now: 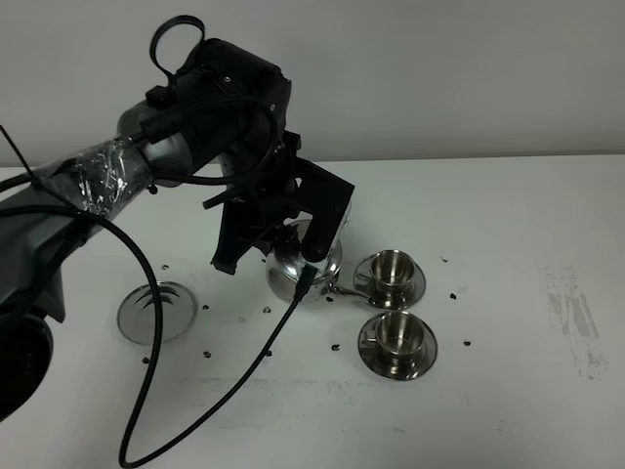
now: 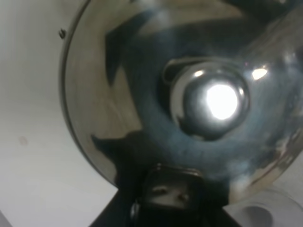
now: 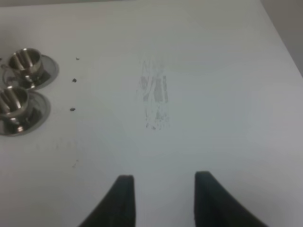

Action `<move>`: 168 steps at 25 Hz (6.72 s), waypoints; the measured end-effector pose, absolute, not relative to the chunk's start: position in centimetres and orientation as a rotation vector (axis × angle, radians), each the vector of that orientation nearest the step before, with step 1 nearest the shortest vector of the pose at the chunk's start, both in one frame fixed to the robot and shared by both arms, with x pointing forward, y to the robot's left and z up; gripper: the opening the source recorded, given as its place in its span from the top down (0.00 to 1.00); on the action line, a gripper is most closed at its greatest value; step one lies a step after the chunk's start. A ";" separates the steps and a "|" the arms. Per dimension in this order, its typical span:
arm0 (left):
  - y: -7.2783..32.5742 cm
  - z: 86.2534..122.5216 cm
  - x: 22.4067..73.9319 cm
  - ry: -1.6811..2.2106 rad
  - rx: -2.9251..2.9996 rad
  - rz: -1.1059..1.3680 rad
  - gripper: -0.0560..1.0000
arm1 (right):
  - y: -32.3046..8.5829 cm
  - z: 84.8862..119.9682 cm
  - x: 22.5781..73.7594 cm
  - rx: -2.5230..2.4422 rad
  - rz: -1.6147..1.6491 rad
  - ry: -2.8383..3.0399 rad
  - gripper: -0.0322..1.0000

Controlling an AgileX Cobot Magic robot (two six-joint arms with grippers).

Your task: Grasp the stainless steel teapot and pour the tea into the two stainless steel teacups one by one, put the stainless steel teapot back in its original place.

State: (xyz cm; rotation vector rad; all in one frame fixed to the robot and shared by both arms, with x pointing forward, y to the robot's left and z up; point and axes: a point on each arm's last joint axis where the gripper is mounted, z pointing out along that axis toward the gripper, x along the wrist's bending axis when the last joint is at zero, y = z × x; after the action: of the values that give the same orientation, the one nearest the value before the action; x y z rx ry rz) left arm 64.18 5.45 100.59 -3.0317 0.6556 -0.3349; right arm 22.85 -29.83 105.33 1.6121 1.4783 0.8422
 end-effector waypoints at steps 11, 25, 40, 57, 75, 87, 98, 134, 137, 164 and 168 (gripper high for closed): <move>3.9 99.5 64.2 0.754 -2.918 -0.421 0.75 | -29.8 105.3 22.8 1.612 0.842 1.478 0.69; 2.5 99.5 63.6 0.872 -2.814 -0.480 0.75 | -29.8 105.3 22.8 1.612 0.842 1.478 0.69; 1.6 98.8 63.7 0.882 -2.770 -0.538 0.75 | -29.8 105.3 22.8 1.611 0.842 1.479 0.69; 1.1 98.6 64.0 0.888 -2.731 -0.616 0.75 | -29.8 105.3 22.8 1.611 0.842 1.479 0.69; 0.0 98.7 63.3 0.937 -2.686 -0.647 0.75 | -29.8 105.3 22.8 1.611 0.842 1.479 0.69; -0.1 98.8 63.3 0.943 -2.670 -0.655 0.75 | -29.8 105.3 22.8 1.611 0.842 1.479 0.69; 0.0 98.7 63.0 0.939 -2.666 -0.622 0.75 | -29.8 105.3 22.8 1.611 0.842 1.479 0.69; -0.8 99.1 63.3 1.056 -2.557 -0.724 0.75 | -29.8 105.3 22.8 1.611 0.842 1.479 0.69; -0.8 99.2 63.3 1.062 -2.549 -0.734 0.75 | -29.8 105.3 22.8 1.611 0.842 1.479 0.69; -0.1 98.8 63.5 0.942 -2.676 -0.678 0.75 | -29.8 105.3 22.8 1.611 0.842 1.479 0.69; 0.7 98.7 63.9 0.902 -2.700 -0.653 0.75 | -29.8 105.3 22.8 1.611 0.842 1.479 0.69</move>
State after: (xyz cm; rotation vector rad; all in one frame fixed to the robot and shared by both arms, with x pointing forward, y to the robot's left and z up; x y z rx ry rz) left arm 63.92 0.75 98.69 -2.6996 0.9020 -0.6527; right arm 22.85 -29.83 105.33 1.6113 1.4790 0.8417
